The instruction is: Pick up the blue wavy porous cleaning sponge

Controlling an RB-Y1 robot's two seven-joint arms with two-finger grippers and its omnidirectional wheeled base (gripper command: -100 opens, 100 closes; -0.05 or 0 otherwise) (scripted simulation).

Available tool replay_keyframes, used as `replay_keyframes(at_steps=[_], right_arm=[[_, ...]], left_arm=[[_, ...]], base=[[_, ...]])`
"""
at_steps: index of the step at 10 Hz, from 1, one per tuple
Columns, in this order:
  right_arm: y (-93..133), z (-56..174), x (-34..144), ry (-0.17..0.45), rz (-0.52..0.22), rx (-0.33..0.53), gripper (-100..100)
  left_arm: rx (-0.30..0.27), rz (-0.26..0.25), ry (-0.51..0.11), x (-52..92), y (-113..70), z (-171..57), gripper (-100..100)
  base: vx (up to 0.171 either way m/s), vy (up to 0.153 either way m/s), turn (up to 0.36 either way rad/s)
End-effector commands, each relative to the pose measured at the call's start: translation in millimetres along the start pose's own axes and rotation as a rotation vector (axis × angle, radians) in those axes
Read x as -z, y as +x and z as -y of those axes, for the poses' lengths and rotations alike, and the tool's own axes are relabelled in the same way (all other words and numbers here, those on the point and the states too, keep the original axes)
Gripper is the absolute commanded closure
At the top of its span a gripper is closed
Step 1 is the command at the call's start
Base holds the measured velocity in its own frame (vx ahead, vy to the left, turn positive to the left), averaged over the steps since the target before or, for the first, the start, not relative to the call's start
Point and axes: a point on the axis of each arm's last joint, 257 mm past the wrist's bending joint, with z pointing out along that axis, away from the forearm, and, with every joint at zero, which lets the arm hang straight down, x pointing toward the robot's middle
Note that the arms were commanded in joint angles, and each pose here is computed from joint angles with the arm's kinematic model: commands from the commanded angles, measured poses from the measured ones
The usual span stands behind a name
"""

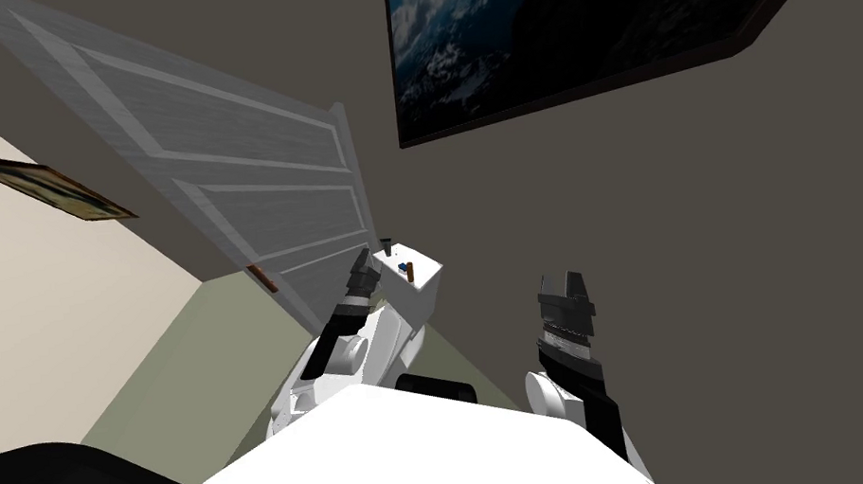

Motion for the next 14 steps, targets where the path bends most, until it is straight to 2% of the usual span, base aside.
replay_keyframes(at_steps=[1, 3, 7, 10, 12, 13, 14], right_arm=[[0.0, 0.0, 0.0, 0.000, 0.000, 0.000, 0], [0.0, 0.0, 0.0, 0.000, 0.000, 0.000, 0], [0.0, 0.0, 0.0, 0.000, 0.000, 0.000, 0], [0.0, 0.0, 0.0, 0.000, 0.000, 0.000, 0], [0.0, 0.0, 0.0, 0.000, 0.000, 0.000, 0], [0.0, 0.0, 0.0, 0.000, 0.000, 0.000, 0], [0.0, 0.0, 0.0, 0.000, 0.000, 0.000, 0]], left_arm=[[0.000, 0.000, 0.000, 0.0, 0.0, 0.0, -100], [0.000, 0.000, 0.000, 0.0, 0.0, 0.0, -100], [-0.045, -0.025, -0.102, -21.0, 5.5, -39.5, -100], [-0.061, -0.033, -0.132, -27.7, 7.0, -51.1, -100], [-0.101, -0.050, -0.192, -40.9, 9.0, -75.5, -100], [-0.101, -0.050, -0.204, -41.4, 9.2, -78.3, -100], [-0.124, -0.059, -0.236, -48.3, 9.7, -91.2, -100]], base=[[-0.007, 0.008, -0.024], [0.005, -0.005, 0.017], [0.004, -0.005, 0.014], [0.003, -0.004, 0.011], [0.009, -0.010, 0.032], [0.000, 0.000, 0.000], [0.000, 0.000, 0.000]])
